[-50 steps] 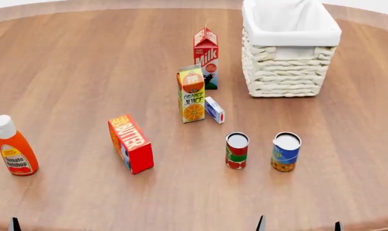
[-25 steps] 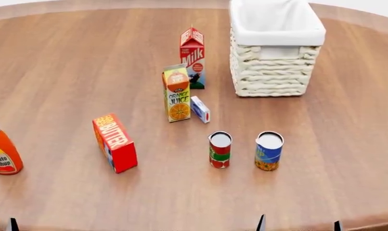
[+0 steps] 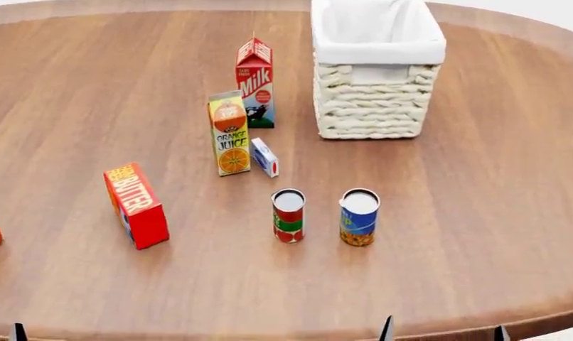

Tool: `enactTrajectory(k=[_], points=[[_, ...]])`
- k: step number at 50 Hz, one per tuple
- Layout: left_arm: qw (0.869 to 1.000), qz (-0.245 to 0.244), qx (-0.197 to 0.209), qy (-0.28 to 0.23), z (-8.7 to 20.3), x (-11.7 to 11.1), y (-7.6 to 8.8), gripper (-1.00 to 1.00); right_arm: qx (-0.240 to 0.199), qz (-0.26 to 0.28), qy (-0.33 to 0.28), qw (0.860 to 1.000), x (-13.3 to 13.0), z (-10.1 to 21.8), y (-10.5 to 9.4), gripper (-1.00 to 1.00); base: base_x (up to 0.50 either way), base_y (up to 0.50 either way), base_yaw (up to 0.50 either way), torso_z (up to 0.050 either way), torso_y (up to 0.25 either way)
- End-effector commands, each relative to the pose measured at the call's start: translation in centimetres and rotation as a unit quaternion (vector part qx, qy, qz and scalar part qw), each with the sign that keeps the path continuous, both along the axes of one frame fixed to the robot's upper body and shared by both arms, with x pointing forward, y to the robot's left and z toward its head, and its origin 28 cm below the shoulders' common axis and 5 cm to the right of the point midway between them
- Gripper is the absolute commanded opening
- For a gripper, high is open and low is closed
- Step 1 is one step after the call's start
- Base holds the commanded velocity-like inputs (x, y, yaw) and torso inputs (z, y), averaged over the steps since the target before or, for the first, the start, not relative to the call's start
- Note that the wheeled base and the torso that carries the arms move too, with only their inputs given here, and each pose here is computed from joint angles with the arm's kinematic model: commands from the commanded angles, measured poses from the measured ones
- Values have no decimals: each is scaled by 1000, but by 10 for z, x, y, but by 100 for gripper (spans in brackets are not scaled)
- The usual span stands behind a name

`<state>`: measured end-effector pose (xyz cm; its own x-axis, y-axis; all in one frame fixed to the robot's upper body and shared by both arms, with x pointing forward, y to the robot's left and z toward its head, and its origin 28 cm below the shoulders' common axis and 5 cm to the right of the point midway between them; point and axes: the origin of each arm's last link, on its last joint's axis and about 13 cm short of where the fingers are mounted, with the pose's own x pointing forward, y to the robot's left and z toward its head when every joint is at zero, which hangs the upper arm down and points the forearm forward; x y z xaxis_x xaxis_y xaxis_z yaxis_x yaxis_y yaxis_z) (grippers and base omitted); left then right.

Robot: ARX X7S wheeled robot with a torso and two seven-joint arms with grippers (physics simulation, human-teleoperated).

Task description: Pick up the alphabet soup, and put it in the basket.

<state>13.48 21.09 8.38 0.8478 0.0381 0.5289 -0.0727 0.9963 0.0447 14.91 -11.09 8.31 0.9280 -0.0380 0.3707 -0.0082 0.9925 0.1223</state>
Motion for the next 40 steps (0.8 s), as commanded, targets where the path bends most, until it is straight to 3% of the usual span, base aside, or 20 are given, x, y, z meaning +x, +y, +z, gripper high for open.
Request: enactTrajectory(k=[1,27,40], points=[[1000,-2,1,1,0,0,-1,100,1,-1,4,1000,1,0,0,100,-31,-180,0,0,0],[1000,-2,-1,-1,0,0,0,100,-2,11,3,1000,-1,-1,2,100,-24,-177,0,0,0],[1000,-1,-1,-2,0,0,0,100,-4,18,1,1000,-1,0,3,100,0,-22,0,0,0]])
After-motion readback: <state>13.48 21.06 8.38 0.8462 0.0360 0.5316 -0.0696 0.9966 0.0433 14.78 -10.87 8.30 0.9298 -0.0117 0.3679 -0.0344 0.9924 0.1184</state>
